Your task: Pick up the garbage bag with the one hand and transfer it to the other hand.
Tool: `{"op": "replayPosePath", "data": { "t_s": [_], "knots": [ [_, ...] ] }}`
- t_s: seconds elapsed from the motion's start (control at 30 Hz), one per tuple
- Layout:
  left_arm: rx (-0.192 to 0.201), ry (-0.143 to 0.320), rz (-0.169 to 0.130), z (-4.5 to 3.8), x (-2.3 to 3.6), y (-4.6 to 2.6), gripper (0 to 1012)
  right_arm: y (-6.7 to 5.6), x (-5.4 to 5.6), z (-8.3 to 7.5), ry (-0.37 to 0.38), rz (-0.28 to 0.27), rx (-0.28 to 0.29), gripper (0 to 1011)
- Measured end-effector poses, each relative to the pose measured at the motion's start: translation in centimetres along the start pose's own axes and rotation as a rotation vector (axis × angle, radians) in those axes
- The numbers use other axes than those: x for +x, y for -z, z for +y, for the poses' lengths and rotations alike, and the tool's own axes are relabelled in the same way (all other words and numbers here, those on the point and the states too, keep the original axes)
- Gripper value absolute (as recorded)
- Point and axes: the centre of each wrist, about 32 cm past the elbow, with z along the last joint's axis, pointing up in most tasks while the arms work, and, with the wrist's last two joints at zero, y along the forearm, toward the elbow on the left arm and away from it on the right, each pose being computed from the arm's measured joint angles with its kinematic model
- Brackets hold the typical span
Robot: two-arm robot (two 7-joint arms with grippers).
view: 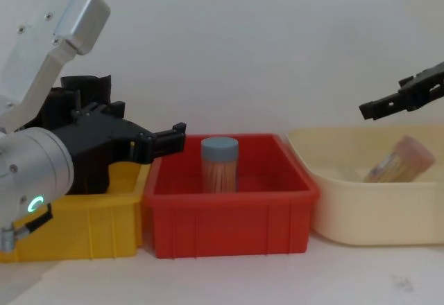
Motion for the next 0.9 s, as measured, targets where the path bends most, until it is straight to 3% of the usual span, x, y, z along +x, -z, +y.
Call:
{"op": "replayPosePath", "data": {
  "t_s": [0.27,0.5,0.57,0.63,0.9],
  "knots": [
    [-0.001,0.023,0.011,0.05,0.22,-0.32,1002,0.2,0.1,0.1,0.005,-0.004,-0.009,1001],
    [0.020,0.069,0.045,0.71,0.85,-1.40,1002,0.2,0.1,0.1,0.007,-0.005,-0.013,1000],
    [0.041,0.093,0.066,1.37,1.17,-1.97,1002,0.3,0.1,0.1,0.008,-0.006,-0.015,1000],
    [0.050,0.098,0.074,1.55,1.26,-2.11,1002,0.3,0.1,0.1,0.009,-0.006,-0.015,1001],
    [0.125,0.131,0.110,4.37,2.13,-3.95,1002,0.3,0.1,0.1,0.009,-0.007,-0.017,1001]
  ]
}}
